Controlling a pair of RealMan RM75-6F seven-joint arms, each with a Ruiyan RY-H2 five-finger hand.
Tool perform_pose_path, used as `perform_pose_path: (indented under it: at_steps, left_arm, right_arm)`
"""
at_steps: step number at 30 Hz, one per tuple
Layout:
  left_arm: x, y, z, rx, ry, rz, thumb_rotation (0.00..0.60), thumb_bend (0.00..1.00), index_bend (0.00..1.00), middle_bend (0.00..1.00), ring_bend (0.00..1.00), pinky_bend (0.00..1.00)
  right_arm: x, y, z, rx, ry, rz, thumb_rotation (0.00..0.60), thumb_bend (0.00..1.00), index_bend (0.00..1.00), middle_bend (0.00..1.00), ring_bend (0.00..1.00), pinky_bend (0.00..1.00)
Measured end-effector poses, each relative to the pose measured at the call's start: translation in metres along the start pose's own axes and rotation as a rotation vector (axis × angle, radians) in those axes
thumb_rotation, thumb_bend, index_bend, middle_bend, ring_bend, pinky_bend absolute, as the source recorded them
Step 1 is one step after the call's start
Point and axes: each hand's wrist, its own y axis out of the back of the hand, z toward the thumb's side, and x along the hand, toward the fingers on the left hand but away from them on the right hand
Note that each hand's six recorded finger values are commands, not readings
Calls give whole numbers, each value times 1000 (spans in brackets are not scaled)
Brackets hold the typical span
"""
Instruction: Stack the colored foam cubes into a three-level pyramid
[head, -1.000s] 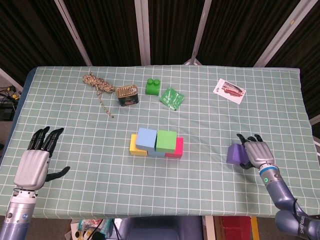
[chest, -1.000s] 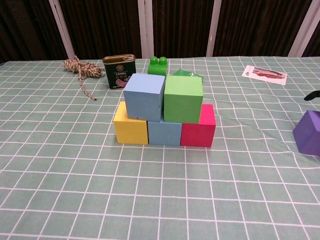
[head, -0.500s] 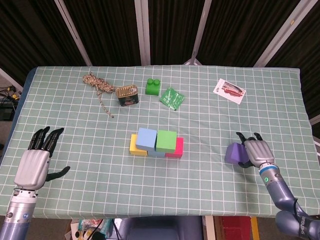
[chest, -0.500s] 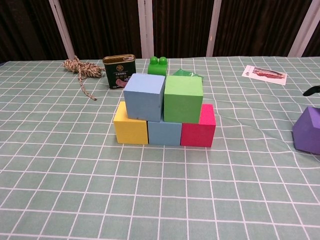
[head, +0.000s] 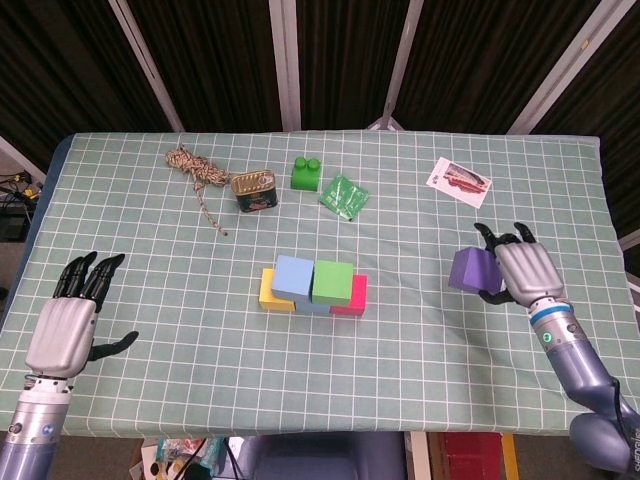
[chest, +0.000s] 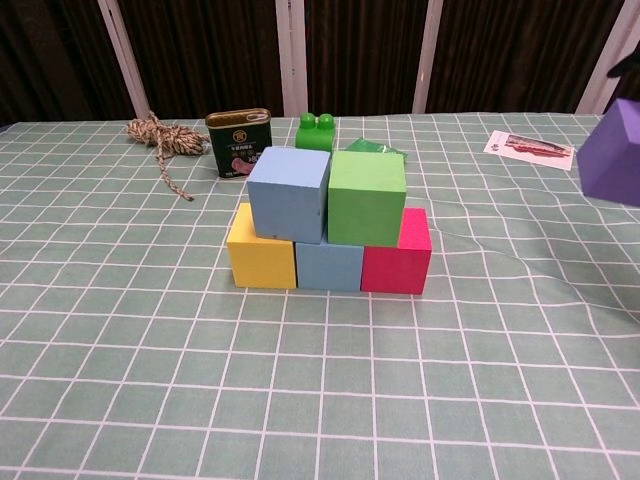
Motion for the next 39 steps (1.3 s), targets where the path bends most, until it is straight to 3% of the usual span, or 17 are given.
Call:
perform_pose_path:
  at_steps: [8,14,30,35,39]
  left_arm:
    - [1,1,-1,8,-5,-12,600,65,55,107,12,35]
    - [3,-1,-3,3,-6,-38,600,65,56,107,12,35]
    - [8,1,-13,-38,4,-51,600,65,57,107,12,35]
    - [8,4,-18,-48,14,-49,600,65,58,107,12,35]
    - [8,5,-21,-59,21,-53,600,65,62,107,12,35]
  right_arm:
    - [2,61,30,32,28,-59,600,251,0,444,233,0]
    - [6,81,64,44,65,-46,600,251,0,445,234,0]
    - [9,80,194,64,254,6,600,251,0,468,245,0]
    - [1,74,232,68,270,23,600,251,0,469,248,0]
    - [-6,69,245,67,240,55,600,251,0,473,249,0]
